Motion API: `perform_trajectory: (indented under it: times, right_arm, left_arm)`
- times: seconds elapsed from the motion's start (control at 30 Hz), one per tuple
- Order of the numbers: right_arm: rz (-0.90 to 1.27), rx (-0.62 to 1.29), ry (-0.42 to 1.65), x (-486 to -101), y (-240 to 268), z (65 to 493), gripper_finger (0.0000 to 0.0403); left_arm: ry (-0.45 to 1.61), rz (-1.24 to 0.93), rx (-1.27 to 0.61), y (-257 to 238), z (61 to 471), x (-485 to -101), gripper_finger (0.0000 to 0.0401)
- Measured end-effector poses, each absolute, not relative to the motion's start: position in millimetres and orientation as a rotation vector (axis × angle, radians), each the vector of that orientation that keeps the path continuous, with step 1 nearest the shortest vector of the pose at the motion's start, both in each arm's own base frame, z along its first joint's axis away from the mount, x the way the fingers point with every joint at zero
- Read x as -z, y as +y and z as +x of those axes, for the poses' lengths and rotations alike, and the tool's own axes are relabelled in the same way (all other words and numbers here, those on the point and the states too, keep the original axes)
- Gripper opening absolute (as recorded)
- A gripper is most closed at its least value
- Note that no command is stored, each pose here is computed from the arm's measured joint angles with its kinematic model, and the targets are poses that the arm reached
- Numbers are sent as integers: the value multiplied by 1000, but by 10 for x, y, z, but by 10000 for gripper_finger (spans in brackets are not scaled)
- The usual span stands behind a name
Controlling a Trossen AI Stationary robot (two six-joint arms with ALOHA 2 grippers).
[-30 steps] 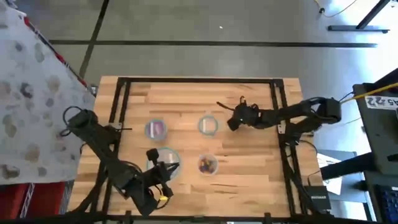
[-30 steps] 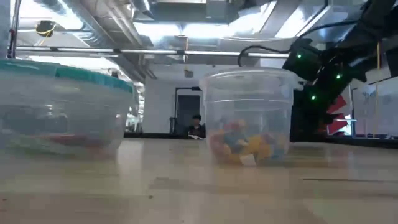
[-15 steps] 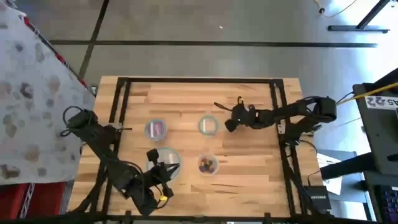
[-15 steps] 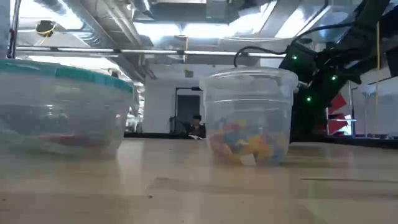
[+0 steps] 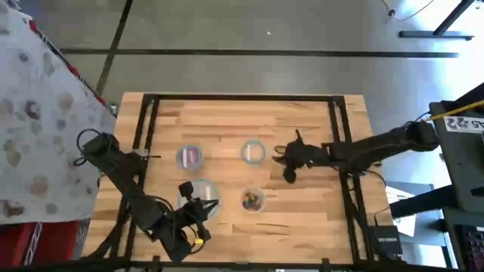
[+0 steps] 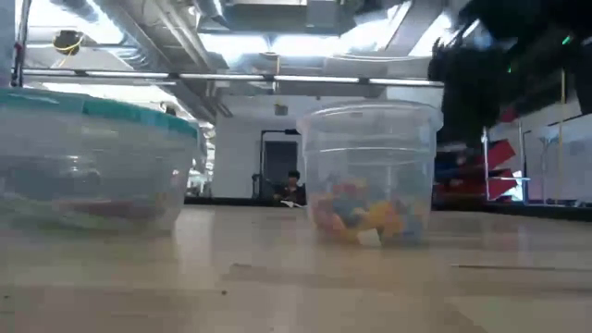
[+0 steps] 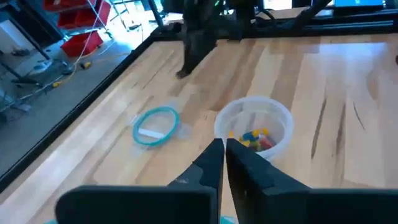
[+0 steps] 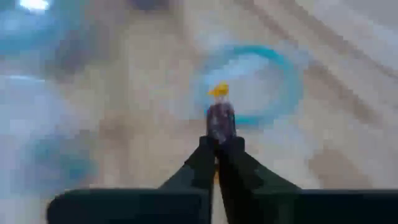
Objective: Sort candy
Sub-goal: Put the violet candy into the top small transparent bin
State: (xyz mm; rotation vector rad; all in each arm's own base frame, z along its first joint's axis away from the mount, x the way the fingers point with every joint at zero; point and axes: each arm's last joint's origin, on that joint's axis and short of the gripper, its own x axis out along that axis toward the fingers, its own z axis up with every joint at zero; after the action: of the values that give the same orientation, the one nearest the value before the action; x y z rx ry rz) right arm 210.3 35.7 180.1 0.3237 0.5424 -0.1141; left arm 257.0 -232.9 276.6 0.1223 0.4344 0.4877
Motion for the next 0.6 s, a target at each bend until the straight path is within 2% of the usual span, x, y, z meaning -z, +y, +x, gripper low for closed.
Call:
perform_trajectory:
  times: [0.13, 0.3, 0.47, 0.6]
  right_arm:
    - [324, -51, 426, -1924, 675, 2148, 0]
    - [256, -133, 408, -2085, 992, 2321, 0]
    - [158, -177, 446, -2092, 1216, 2587, 1]
    - [81, -153, 555, -2002, 1286, 2750, 3]
  left_arm:
    - [434, 122, -488, -2329, 2570, -2766, 3]
    - [434, 125, -491, -2320, 2579, -2767, 3]
    - [432, 125, -497, -2308, 2592, -2768, 3]
    - [432, 121, -497, -2308, 2593, -2768, 3]
